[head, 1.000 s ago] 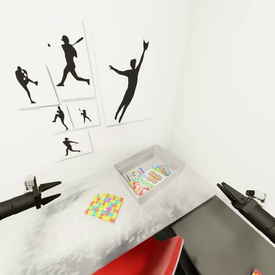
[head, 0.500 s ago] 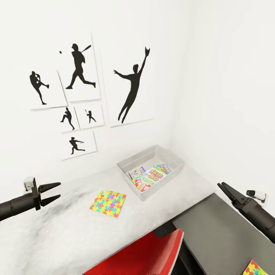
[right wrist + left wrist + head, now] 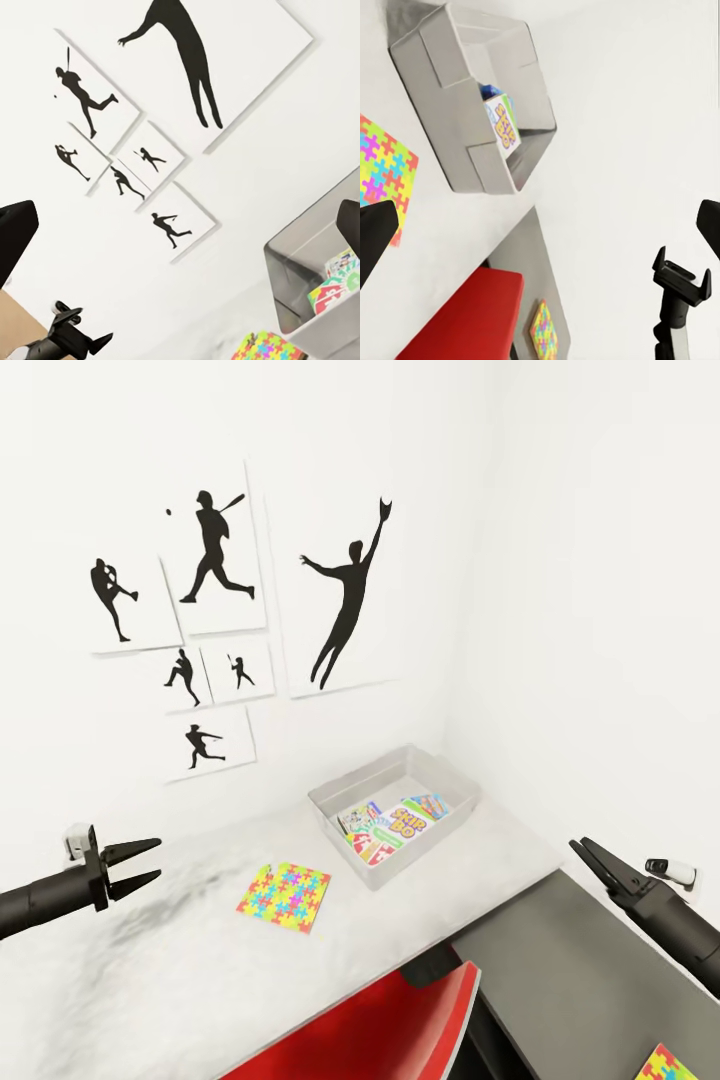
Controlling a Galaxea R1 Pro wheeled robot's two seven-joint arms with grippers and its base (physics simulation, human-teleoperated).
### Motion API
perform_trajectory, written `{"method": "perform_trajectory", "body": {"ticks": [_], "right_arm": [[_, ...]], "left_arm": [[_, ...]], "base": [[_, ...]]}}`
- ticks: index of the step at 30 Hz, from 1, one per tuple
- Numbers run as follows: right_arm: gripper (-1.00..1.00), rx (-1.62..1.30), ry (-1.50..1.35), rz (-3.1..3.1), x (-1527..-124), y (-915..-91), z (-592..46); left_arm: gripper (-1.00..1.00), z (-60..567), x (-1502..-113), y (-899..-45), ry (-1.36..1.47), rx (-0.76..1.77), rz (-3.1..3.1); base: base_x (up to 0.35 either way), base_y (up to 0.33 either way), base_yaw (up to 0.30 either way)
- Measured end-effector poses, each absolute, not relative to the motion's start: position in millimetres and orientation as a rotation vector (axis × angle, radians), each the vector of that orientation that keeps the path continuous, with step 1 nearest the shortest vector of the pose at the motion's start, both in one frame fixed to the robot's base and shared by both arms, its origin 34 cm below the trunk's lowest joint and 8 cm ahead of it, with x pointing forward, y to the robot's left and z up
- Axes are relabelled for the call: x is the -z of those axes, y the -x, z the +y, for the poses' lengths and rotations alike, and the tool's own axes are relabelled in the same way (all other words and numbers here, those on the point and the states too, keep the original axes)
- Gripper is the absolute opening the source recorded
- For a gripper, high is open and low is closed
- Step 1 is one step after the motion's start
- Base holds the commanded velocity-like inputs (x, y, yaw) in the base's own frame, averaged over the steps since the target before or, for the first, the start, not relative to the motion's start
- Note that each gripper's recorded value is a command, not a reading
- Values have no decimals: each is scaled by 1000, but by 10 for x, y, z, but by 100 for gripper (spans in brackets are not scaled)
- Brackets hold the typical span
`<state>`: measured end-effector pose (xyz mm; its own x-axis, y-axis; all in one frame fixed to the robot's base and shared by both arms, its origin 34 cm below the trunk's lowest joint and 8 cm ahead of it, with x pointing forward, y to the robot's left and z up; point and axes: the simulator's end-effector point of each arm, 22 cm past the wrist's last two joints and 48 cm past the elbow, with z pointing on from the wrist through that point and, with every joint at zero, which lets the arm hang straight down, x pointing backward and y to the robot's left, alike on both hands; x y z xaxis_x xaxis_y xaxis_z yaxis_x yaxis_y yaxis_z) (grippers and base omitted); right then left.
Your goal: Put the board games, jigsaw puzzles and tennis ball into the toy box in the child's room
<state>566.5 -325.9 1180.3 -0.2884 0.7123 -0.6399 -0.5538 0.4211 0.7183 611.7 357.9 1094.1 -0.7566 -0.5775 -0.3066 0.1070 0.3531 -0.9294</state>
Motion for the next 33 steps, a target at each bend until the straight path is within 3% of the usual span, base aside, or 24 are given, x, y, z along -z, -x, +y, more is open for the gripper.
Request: {"method": "perform_trajectory", "body": {"ticks": [13,33], "right_arm": [[100,-1243,-153,1388,-11819,-5657,-3249],[100,-1241,-154,1389,-11818,-5659,-3252]], "left_arm": [[100,3544,-10984,-6103,392,1452,2007],[100,3541,-10983,-6101,392,1452,2007]], "base": [[-120,0,3],[-8,0,0]]}}
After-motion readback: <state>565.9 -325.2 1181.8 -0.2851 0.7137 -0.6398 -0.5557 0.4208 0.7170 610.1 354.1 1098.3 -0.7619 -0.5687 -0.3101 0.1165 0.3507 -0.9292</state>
